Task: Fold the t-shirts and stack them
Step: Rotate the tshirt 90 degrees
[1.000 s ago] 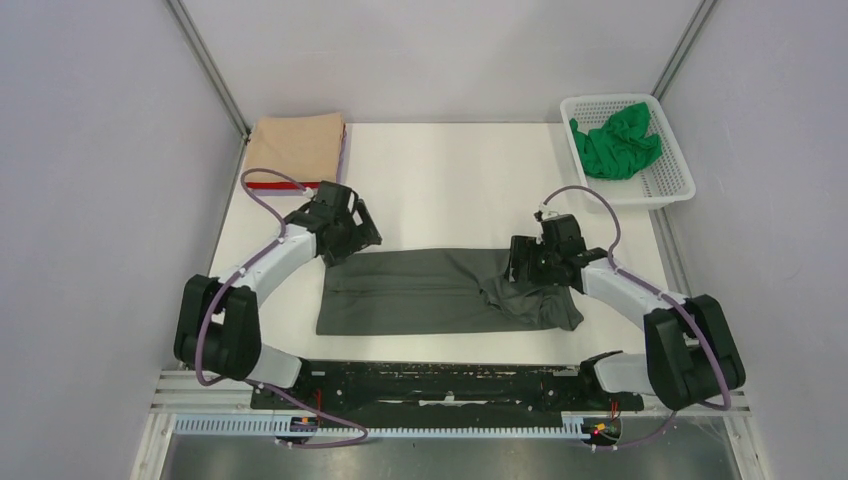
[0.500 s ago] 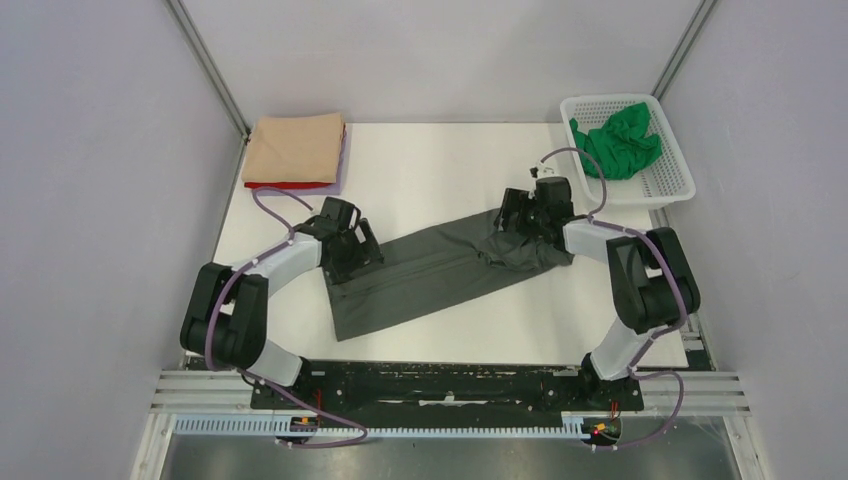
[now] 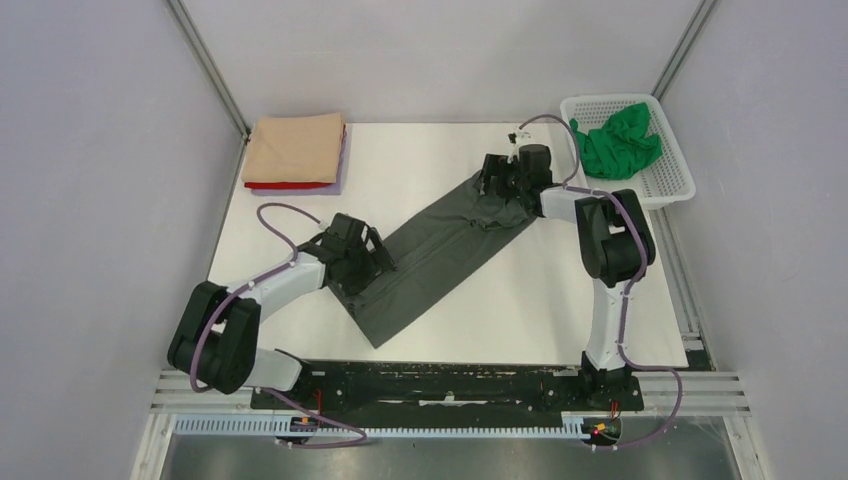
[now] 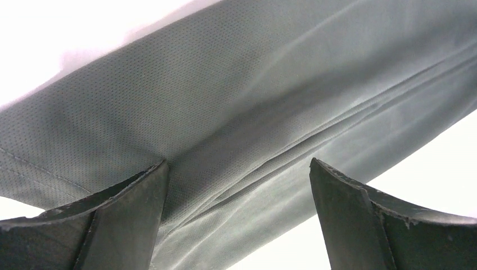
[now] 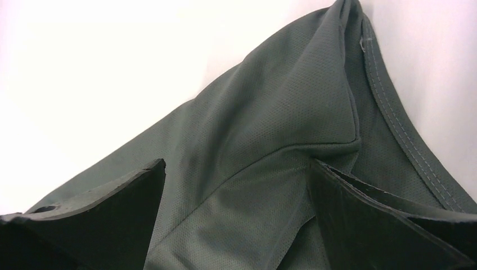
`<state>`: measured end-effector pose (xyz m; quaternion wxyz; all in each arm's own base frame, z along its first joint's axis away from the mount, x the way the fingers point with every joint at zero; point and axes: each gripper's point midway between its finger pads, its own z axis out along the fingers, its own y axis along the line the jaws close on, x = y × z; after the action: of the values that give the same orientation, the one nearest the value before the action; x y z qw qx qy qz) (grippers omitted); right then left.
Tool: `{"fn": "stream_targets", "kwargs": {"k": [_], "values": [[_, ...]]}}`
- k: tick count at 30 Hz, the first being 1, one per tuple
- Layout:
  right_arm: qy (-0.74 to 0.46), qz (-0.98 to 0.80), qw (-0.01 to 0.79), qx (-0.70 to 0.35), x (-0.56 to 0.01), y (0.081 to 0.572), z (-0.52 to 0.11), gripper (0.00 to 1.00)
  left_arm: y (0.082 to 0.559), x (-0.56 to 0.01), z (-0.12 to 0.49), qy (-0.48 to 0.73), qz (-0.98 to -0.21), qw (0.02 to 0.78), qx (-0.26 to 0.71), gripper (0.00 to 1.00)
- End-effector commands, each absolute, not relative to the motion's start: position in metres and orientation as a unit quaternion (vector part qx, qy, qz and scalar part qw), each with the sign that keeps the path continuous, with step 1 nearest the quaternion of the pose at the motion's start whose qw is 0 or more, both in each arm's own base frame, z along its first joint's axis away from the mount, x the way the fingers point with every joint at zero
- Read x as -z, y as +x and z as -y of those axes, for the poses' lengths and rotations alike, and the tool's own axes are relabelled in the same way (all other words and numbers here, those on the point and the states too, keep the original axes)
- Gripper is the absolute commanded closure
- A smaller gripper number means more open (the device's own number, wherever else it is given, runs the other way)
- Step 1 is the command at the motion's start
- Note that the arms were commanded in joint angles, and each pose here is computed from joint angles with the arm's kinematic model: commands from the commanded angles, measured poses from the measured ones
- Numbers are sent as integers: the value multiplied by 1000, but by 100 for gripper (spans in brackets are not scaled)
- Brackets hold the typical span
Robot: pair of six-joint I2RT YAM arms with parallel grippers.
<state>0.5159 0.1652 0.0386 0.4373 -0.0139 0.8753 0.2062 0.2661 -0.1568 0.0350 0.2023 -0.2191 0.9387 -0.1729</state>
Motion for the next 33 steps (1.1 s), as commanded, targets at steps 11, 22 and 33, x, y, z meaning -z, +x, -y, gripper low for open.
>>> {"fn": "stream_targets", "kwargs": {"k": [11, 22, 33], "values": [[-132, -851, 453, -229, -48, 567, -256, 2, 249, -66, 155, -245, -917, 245, 195, 0], [-111, -822, 533, -166, -175, 542, -216, 2, 296, -148, 184, -83, -921, 310, 222, 0], [-65, -881, 437, -170, -117, 462, -192, 2, 258, -82, 220, -5, -947, 168, 272, 0]]}}
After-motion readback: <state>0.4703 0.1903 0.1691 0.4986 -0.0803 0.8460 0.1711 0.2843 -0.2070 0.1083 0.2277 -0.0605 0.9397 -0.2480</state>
